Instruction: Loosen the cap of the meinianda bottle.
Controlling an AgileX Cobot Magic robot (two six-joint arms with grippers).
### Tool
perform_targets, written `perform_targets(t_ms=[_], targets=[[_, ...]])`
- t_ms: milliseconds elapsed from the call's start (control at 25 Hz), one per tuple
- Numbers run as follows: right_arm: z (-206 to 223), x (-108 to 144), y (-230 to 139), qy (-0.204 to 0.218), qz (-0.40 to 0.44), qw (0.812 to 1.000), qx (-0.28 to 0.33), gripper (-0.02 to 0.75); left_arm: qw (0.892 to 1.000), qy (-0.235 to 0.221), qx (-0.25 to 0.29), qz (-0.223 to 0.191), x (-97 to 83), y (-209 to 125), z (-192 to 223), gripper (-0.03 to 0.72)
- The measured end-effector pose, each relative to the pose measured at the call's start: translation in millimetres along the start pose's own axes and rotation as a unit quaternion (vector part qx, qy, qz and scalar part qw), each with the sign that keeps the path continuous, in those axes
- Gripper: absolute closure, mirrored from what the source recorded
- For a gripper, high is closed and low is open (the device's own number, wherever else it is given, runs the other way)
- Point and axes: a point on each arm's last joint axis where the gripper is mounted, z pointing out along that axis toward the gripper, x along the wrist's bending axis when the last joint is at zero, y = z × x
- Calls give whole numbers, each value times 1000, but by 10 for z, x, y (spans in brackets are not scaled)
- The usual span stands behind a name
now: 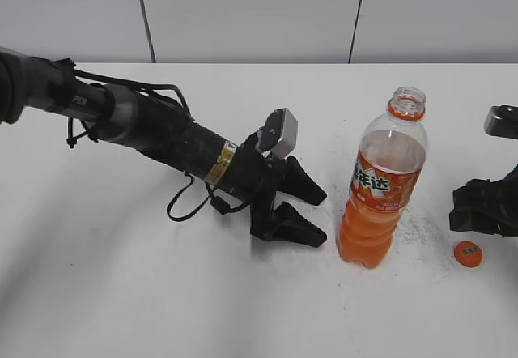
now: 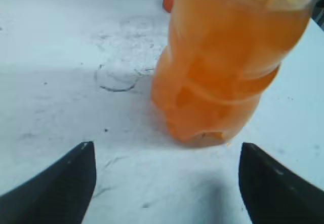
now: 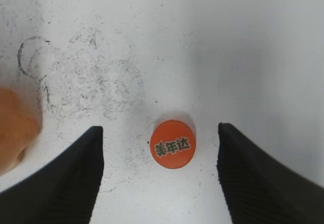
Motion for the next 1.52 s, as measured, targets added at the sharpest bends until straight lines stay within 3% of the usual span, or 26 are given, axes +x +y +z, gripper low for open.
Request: perform_targets(t_ms=[200,400,560,680,800,1040,1120,1240,1440,1520], targets=[[0,0,0,0,0,1000,0,223,999,40,19,10,99,69,-214,10],[-43,7,10,2,-2,1000,-7,223,991,129,47,-1,230,249,-430,47],[-199,34,30,8,-11,1000,-28,223,974,214,65,-48,320,373,-587,98],[-335,56,29,15,-20,999,-41,223,957,271,67,-84,369,458,-706,108],[-444,76,14,21,-26,998,-46,223,936,330,82,-93,352,525,-844,110],[-636,114,-49,35,-35,998,-44,223,877,448,145,-100,142,507,-1090,116],[-693,125,-72,40,-37,998,-43,223,854,479,156,-130,50,433,-1162,117],[-783,142,-114,47,-41,997,-40,223,807,533,157,-197,-87,367,-1260,117],[-906,163,-169,55,-46,997,-41,223,705,623,165,-298,-327,446,-1381,117],[-958,172,-198,60,-49,996,-39,223,688,631,185,-306,-442,544,-1394,117]])
